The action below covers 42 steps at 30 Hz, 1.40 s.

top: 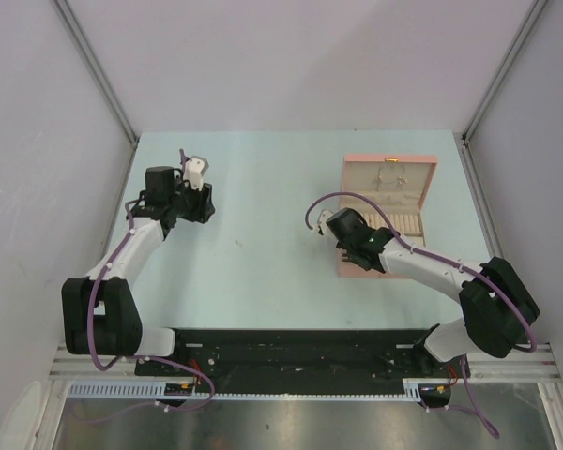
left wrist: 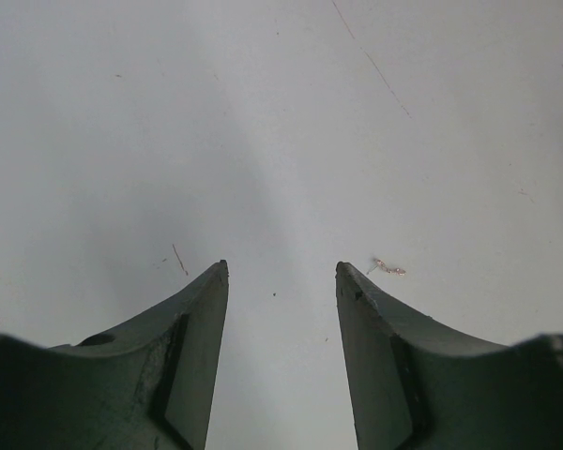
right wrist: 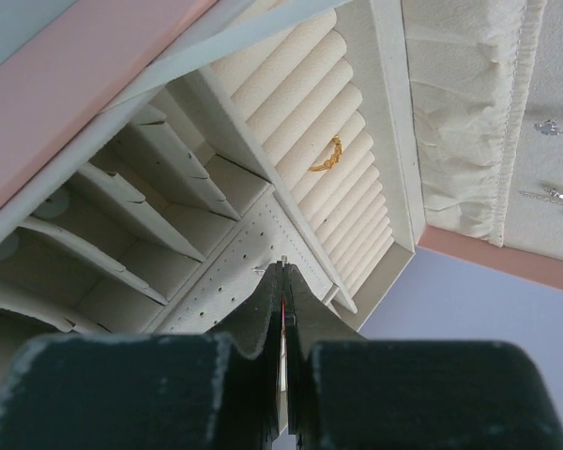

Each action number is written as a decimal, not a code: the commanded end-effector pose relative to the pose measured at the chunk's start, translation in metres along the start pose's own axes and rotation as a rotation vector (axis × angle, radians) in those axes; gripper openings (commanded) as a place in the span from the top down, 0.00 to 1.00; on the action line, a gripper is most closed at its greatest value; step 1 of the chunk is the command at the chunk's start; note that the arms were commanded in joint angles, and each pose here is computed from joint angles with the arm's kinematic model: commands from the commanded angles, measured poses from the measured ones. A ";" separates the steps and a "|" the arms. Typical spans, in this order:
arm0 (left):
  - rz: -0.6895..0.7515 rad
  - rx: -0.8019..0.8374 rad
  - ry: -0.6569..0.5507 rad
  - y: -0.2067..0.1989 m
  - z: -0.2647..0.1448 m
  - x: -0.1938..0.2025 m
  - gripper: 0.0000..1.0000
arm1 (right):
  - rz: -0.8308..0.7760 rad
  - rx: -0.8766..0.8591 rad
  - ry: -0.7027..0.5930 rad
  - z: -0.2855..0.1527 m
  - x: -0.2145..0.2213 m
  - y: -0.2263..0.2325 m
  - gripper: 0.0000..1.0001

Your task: Organize the mixed jewelry

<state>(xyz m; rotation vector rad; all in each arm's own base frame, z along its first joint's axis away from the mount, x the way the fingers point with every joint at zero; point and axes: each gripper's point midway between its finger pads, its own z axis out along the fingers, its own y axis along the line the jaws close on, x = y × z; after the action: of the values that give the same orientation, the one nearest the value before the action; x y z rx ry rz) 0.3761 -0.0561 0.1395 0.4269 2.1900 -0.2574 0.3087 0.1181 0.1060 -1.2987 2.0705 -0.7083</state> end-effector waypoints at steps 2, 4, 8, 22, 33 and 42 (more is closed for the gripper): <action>0.002 -0.021 -0.038 0.006 0.001 -0.012 0.45 | 0.017 0.008 -0.026 -0.003 -0.007 -0.001 1.00; 0.003 -0.021 -0.037 0.007 0.001 -0.012 0.45 | 0.013 0.007 -0.023 -0.001 -0.007 0.000 1.00; 0.003 -0.018 -0.037 0.006 0.002 -0.012 0.45 | 0.004 0.008 -0.017 0.002 -0.008 0.002 1.00; 0.005 -0.020 -0.034 0.007 0.003 -0.010 0.45 | -0.002 0.002 -0.012 0.009 -0.009 0.004 1.00; 0.004 -0.018 -0.030 0.006 0.004 -0.008 0.45 | -0.005 0.012 -0.005 0.011 -0.007 0.001 1.00; 0.006 -0.018 -0.031 0.006 0.004 -0.008 0.45 | -0.009 0.019 -0.007 0.008 -0.009 0.002 1.00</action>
<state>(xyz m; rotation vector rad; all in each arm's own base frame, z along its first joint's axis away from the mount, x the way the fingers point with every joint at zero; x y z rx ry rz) 0.3788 -0.0560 0.1363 0.4269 2.1924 -0.2569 0.3124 0.1204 0.0981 -1.3158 2.0702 -0.7252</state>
